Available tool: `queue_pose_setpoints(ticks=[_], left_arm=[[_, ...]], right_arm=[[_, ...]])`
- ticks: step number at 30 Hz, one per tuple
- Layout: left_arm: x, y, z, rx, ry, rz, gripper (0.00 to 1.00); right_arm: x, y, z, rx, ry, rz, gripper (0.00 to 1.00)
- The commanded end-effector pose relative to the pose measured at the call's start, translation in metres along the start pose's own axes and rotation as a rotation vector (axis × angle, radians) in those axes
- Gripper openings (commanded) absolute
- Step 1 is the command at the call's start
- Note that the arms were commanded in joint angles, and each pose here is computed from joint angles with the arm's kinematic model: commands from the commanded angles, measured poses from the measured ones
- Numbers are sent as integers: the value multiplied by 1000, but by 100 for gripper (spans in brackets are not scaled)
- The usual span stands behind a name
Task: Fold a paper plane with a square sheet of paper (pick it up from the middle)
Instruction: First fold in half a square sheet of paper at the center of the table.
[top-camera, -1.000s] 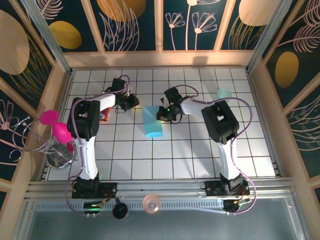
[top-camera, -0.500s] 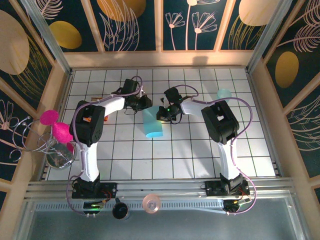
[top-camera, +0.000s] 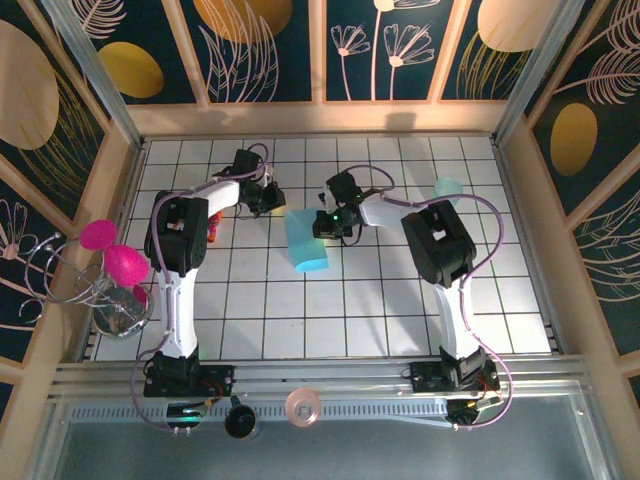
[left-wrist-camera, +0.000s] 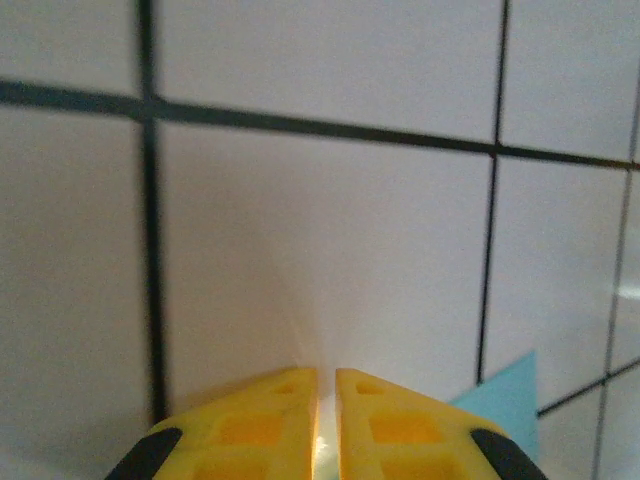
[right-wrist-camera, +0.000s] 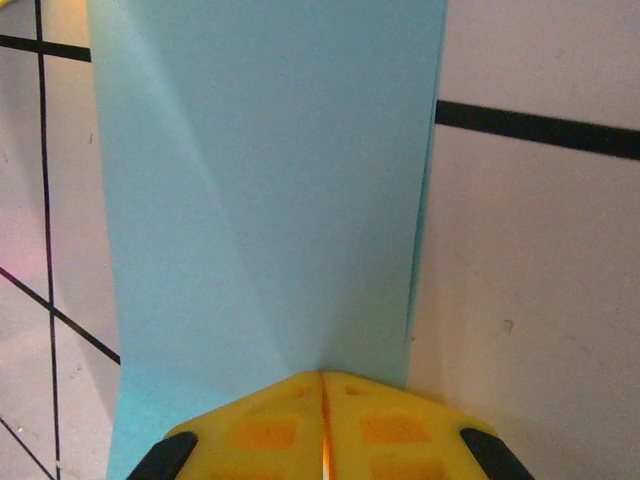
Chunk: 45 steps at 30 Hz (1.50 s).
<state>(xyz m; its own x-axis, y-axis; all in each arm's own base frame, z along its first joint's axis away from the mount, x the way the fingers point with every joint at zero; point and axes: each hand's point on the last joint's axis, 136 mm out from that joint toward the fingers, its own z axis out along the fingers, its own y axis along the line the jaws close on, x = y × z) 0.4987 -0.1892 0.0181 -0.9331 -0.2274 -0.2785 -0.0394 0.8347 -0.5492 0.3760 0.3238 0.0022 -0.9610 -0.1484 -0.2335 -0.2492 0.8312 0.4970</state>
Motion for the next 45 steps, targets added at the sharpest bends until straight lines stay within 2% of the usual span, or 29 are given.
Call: queue_pose_setpoints(ticks=[1,4,7,13,20,22,27,32,37,41,45], left_arm=[[-12,22,-16,-123,-22,18,14],[-14,-4,-37,-29,-57,12,14],[6,-29,-45,73,-42,5,14],[64,-59,-27,186,52,-7,14],[79,-52,-9,175,93,-28,13],[81,-46,-5,146,100,-31,13],[94,-24,7,76,129,-59,12],[102,-8,15,22,147,-76,11],[103,-1,17,-12,151,-84,11],[103,2,17,-32,153,-87,10],[103,3,18,-39,156,-89,10]], right_arm=[[103,-147,29,527,308,71,9],[95,-139,29,498,304,27,9],[80,-129,28,464,295,-29,10],[47,-92,23,323,251,-160,9],[31,-71,20,249,229,-223,9],[23,-79,15,242,213,-197,9],[14,-68,12,197,190,-185,9],[-13,-26,-7,58,112,-171,10],[-48,16,-46,-28,-13,-128,12],[-49,40,-61,-100,-59,-34,14],[-26,67,-51,-192,-28,33,11]])
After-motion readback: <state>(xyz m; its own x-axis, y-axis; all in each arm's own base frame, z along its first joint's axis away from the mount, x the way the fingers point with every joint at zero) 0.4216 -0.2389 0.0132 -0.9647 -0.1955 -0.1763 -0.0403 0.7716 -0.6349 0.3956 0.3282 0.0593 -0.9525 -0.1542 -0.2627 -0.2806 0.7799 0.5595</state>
